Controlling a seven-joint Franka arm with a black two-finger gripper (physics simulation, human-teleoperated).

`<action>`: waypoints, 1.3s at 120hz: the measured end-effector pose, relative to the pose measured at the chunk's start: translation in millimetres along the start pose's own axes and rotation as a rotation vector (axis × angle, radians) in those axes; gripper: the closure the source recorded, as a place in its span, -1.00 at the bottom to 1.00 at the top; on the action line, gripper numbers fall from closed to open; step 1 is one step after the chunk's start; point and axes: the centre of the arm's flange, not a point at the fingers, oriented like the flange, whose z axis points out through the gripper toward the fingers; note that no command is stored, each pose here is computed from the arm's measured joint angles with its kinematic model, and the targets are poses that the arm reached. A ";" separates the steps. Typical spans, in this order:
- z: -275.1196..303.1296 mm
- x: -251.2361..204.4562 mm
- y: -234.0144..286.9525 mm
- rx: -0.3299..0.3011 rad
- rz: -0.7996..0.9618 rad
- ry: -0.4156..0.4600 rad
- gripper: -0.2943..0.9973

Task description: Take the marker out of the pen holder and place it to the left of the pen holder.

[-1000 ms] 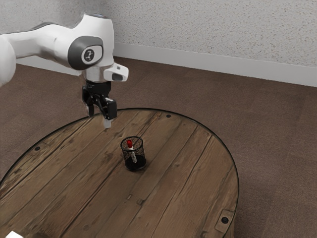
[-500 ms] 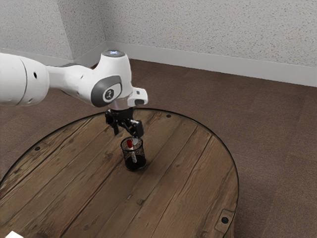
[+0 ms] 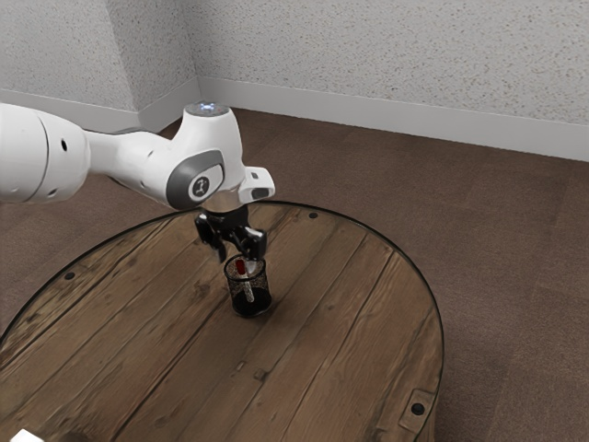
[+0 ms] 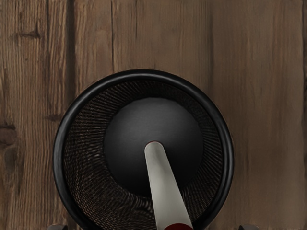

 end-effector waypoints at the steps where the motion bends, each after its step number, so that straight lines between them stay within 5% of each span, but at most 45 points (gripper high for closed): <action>1: 0.0 -0.1 0.0 0.000 -0.001 0.000 -0.10; 64: -2.0 -3.8 3.8 -0.001 -0.048 0.005 0.51; 99: -9.4 -15.6 1.9 0.008 -0.070 0.008 0.64; 137: -136.4 -48.1 6.8 -0.003 -0.062 0.177 0.67; 156: -121.3 -50.7 -87.6 0.053 -0.210 0.111 0.67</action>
